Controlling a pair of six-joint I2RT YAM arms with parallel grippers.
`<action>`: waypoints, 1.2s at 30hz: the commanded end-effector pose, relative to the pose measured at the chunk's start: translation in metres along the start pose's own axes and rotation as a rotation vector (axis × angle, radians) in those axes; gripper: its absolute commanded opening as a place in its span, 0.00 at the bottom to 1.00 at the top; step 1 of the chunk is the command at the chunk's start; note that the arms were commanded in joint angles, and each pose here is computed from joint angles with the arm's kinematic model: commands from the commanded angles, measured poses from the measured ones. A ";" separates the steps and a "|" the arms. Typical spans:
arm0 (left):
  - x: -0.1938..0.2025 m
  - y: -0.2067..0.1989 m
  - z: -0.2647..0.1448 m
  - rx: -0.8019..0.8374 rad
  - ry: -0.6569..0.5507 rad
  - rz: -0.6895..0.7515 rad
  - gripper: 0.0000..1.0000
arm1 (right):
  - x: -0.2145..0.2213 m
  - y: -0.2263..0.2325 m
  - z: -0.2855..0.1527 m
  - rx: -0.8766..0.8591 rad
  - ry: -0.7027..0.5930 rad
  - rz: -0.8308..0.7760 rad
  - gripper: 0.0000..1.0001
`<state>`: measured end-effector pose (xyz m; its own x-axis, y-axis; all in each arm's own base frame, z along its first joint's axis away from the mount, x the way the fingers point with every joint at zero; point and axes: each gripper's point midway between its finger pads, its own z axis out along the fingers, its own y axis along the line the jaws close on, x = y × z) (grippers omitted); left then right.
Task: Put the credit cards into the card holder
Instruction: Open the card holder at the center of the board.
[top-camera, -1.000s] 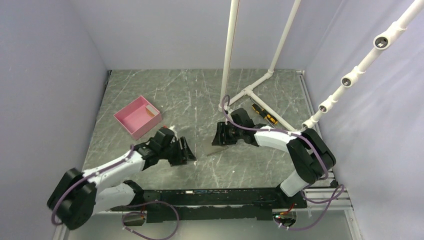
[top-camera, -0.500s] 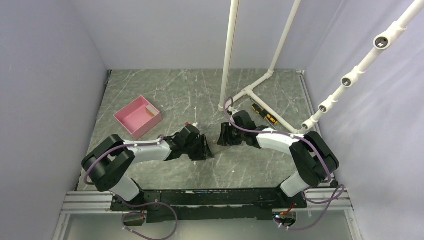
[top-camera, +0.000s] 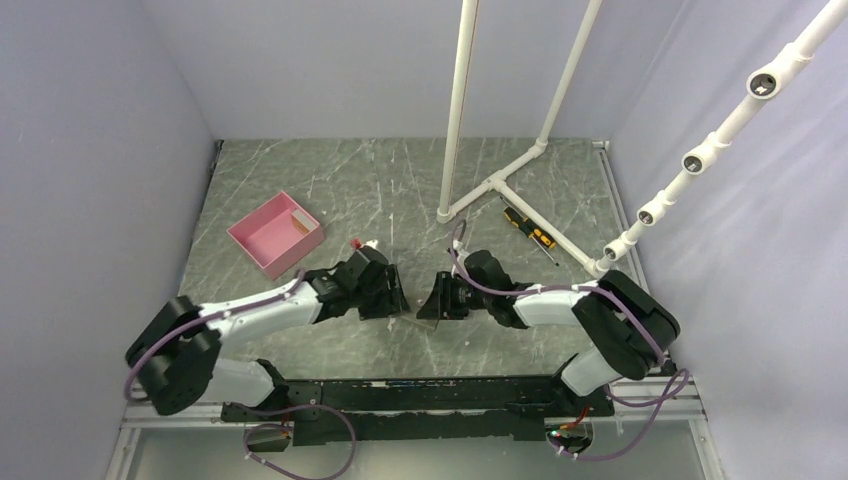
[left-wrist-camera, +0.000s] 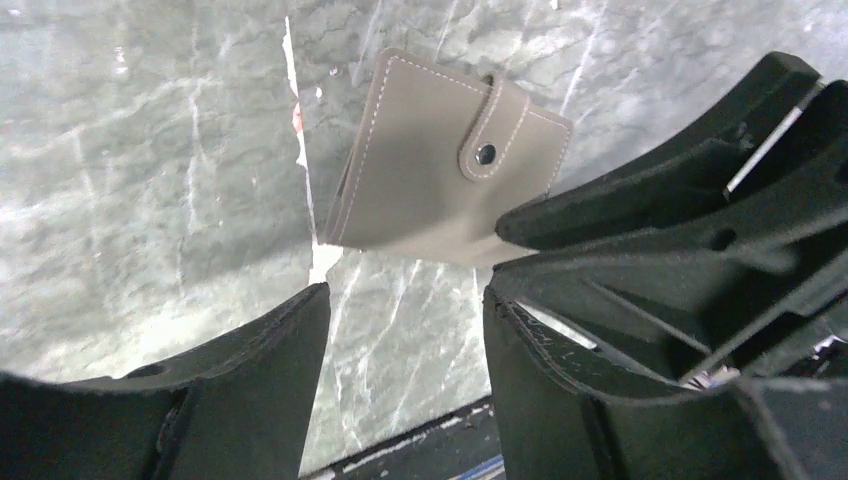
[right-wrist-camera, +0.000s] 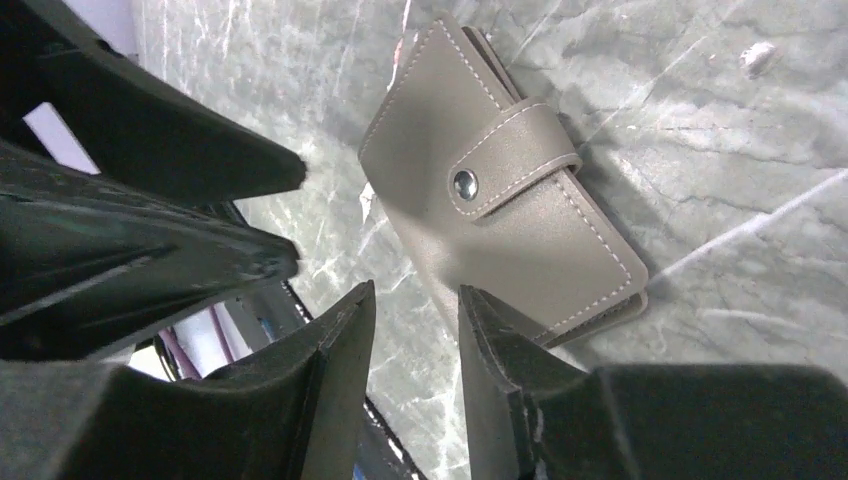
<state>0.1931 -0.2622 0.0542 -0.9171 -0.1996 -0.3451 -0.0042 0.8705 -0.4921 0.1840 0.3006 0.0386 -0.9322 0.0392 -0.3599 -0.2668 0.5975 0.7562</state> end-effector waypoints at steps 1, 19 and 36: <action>-0.005 0.005 -0.025 -0.022 -0.039 -0.004 0.63 | -0.025 0.016 -0.012 0.016 -0.045 -0.090 0.41; 0.020 -0.003 -0.005 0.255 -0.059 -0.331 0.61 | -0.047 -0.037 -0.001 0.279 -0.082 -0.217 0.38; -0.001 -0.002 0.023 0.200 -0.140 -0.376 0.51 | -0.007 -0.057 -0.004 0.256 -0.084 -0.018 0.14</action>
<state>0.1830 -0.2719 0.0330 -0.8431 -0.5164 -0.1505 -0.2453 0.6181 -0.7469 0.2232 0.2711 0.0182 -0.8652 0.1075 -0.4898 -0.2426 0.7650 0.5965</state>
